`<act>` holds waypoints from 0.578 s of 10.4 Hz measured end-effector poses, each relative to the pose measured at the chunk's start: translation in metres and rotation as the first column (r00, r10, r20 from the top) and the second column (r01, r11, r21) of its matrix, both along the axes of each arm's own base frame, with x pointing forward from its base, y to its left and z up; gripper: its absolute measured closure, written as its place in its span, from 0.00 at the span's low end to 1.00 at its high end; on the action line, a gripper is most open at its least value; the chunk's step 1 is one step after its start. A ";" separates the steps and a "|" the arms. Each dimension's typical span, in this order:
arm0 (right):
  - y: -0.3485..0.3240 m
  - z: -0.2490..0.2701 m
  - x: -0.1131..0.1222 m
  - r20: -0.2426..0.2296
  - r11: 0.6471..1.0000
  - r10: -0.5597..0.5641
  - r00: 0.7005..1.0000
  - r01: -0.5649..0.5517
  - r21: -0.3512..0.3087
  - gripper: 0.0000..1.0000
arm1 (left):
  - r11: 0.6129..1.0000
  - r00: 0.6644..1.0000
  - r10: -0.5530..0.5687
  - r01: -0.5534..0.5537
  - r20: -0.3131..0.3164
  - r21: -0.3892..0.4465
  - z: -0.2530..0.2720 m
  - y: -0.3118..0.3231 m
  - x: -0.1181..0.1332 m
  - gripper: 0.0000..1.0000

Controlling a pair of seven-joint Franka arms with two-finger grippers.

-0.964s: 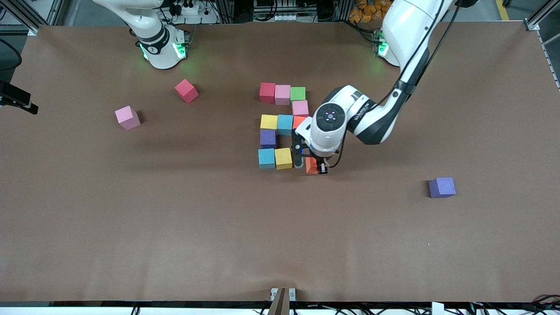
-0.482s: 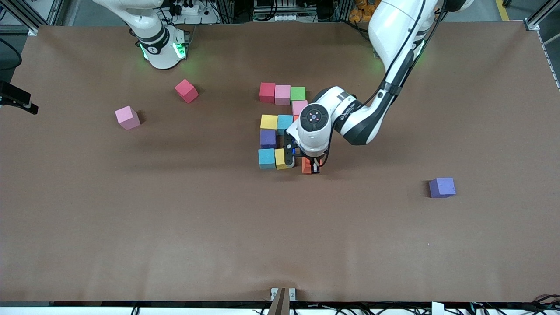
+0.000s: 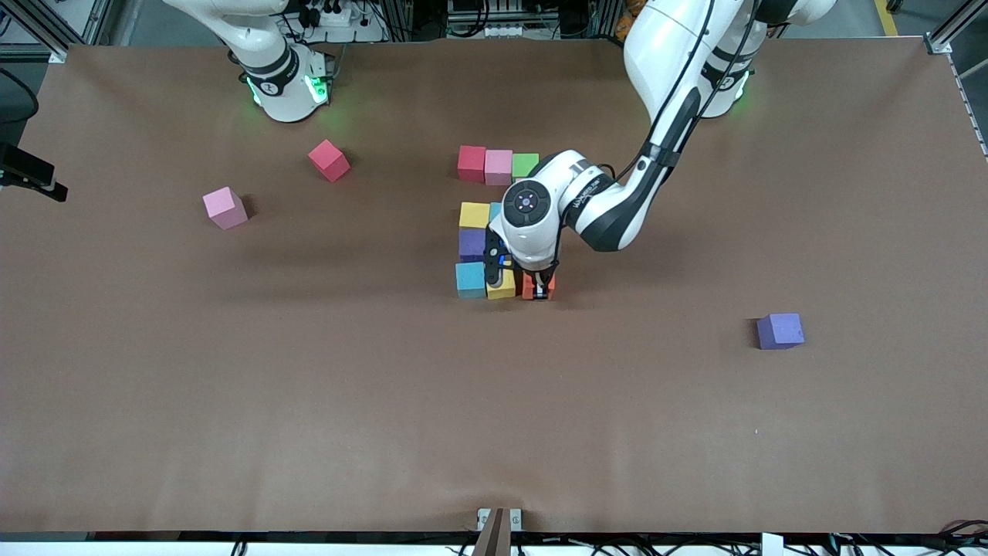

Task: Form number 2 with 11 blocks
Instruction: 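Lower the orange block beside the yellow block with the left gripper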

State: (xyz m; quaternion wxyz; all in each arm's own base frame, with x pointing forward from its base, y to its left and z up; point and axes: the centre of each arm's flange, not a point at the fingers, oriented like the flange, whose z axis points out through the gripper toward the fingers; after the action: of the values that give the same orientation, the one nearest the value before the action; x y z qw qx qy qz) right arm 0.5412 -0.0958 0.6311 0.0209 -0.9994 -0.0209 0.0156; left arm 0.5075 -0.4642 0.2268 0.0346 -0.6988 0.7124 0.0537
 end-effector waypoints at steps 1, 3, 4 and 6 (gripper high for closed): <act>0.000 0.000 0.000 0.000 1.000 0.000 1.000 0.000 0.000 0.00 | 1.000 1.000 -0.002 0.002 -0.003 0.003 -0.002 -0.001 -0.001 0.44; 0.000 0.000 0.000 -0.001 1.000 0.000 1.000 0.000 0.000 0.00 | 1.000 1.000 -0.005 0.005 -0.010 0.009 -0.007 -0.002 -0.003 0.44; 0.000 0.000 0.000 -0.001 1.000 0.000 1.000 0.000 0.000 0.00 | 1.000 1.000 -0.005 0.005 -0.012 0.015 -0.012 -0.002 -0.003 0.44; 0.000 0.000 0.000 -0.001 1.000 0.000 1.000 0.000 0.000 0.00 | 1.000 1.000 -0.011 0.011 -0.001 0.030 -0.017 -0.005 -0.004 0.44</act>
State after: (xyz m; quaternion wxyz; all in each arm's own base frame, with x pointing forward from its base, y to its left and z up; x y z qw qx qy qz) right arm 0.5411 -0.0958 0.6310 0.0210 -0.9994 -0.0209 0.0161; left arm 0.5038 -0.4697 0.2101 0.0451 -0.6943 0.7154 0.0642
